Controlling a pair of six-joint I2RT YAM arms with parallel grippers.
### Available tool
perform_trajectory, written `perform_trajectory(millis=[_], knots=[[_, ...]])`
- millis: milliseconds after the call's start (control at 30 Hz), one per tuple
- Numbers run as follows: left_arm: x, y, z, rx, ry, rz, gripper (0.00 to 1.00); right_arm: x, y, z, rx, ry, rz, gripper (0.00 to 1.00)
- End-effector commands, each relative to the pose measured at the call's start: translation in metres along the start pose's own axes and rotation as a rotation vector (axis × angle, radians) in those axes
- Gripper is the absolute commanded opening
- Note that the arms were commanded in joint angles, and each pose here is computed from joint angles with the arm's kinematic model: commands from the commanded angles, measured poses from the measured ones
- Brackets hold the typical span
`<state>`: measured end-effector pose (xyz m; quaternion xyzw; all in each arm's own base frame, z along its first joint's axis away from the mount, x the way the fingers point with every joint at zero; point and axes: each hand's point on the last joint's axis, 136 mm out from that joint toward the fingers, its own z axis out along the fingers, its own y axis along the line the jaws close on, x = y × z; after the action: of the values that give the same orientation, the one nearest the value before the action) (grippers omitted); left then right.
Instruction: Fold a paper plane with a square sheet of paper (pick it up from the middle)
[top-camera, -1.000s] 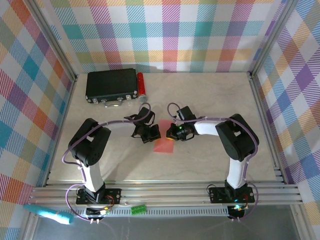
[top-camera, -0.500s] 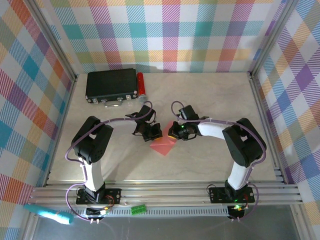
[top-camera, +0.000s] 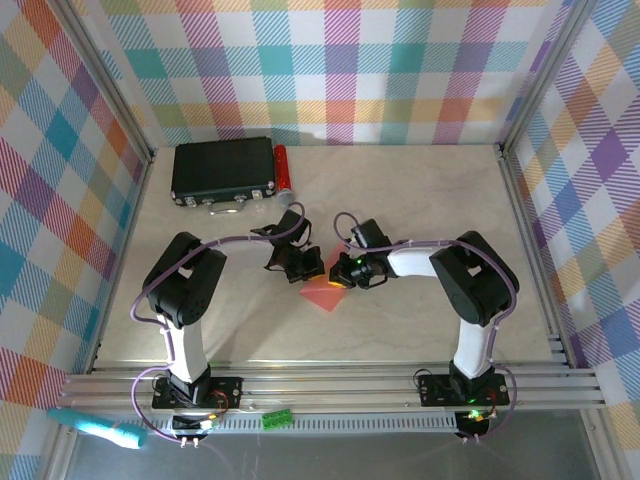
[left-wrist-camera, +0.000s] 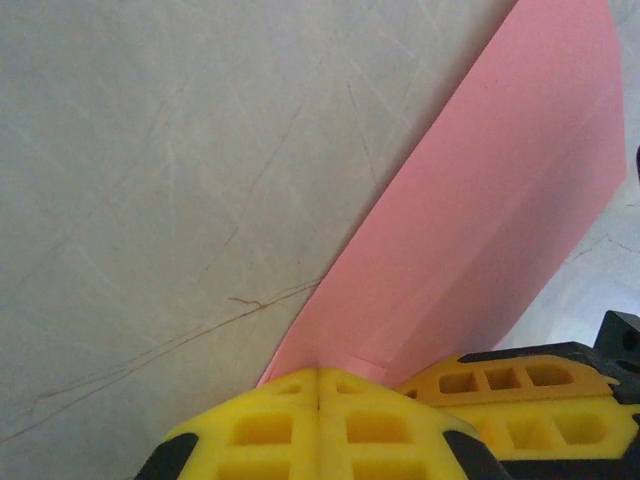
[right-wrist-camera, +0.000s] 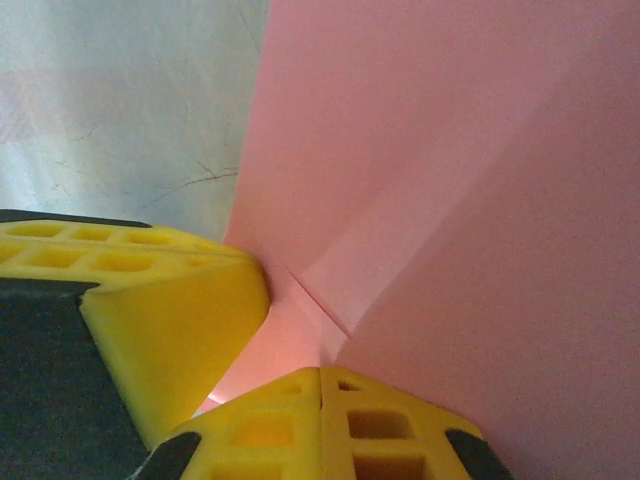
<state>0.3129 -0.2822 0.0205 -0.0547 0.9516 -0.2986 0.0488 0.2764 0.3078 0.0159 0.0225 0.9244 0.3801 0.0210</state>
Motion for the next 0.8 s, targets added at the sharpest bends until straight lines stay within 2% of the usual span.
perform_trajectory(millis=[0, 233, 367, 767], knots=[[0.009, 0.016, 0.003, -0.05, 0.043, -0.045, 0.0, 0.015, -0.034, 0.009, 0.079, 0.02, 0.036, 0.0], [-0.007, -0.017, -0.033, 0.042, -0.085, -0.079, 0.0, 0.023, -0.06, 0.007, 0.171, 0.013, 0.059, 0.0], [-0.002, -0.028, -0.044, 0.098, -0.124, -0.127, 0.01, 0.023, -0.065, 0.007, 0.201, 0.012, 0.071, 0.0], [0.032, -0.018, -0.02, 0.062, -0.079, -0.207, 0.0, 0.026, -0.074, 0.007, 0.248, 0.025, 0.115, 0.0]])
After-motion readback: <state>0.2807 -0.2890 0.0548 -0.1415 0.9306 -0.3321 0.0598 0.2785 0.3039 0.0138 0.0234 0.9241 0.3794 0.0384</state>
